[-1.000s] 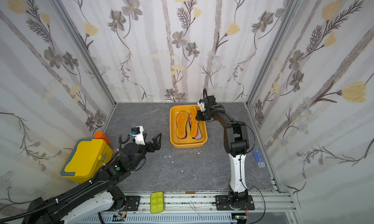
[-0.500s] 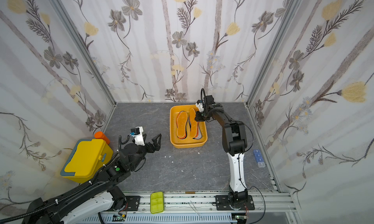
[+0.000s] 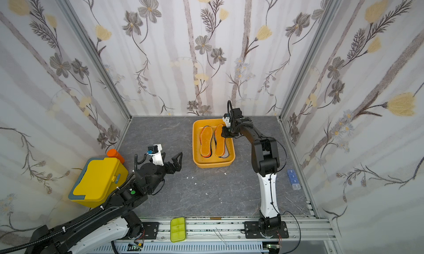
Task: Put the insoles into the storage box
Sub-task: Place the insole in the storage box.
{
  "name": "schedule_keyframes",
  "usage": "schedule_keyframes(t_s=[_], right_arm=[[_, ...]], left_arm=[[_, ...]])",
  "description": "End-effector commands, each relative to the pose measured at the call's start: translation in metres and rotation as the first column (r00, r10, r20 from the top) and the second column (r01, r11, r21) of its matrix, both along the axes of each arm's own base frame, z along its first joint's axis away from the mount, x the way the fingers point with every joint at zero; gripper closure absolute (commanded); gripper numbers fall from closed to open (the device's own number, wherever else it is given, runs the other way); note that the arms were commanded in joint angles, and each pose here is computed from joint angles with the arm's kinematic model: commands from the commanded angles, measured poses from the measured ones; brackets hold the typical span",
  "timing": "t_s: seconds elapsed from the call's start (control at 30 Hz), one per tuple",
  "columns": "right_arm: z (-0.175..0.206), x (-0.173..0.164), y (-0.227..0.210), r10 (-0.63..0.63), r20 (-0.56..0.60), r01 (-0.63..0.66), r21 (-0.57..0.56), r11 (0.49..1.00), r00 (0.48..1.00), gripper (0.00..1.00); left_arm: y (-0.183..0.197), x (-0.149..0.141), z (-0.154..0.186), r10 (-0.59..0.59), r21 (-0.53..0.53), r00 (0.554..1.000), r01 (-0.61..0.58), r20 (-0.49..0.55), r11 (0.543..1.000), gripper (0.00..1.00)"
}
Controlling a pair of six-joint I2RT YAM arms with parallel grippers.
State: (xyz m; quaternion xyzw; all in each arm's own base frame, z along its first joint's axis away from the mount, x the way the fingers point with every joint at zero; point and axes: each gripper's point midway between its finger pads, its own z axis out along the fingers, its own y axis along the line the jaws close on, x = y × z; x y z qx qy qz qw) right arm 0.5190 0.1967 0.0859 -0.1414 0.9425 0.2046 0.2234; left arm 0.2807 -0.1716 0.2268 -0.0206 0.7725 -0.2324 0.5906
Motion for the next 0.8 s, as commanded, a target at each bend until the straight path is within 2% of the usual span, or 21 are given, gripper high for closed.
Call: schedule_keyframes(t_s=[0.0,0.3,0.77], right_arm=[[0.011,0.005,0.000,-0.005,0.036,0.006,-0.008,1.000,0.999,0.68],[0.013,0.006,0.010,-0.046,0.040,0.048,-0.040,0.998,0.998,0.59],[0.028,0.015,-0.003,-0.129,0.090,0.138,-0.091,0.986,0.987,0.51]], left_arm=[[0.002,0.001,0.002,0.011,-0.002,1.000,-0.011,0.006,1.000,0.00],[0.002,0.001,0.002,0.011,-0.002,1.000,-0.011,0.003,1.000,0.00],[0.003,0.000,0.001,0.009,-0.003,1.000,-0.009,-0.004,1.000,0.00]])
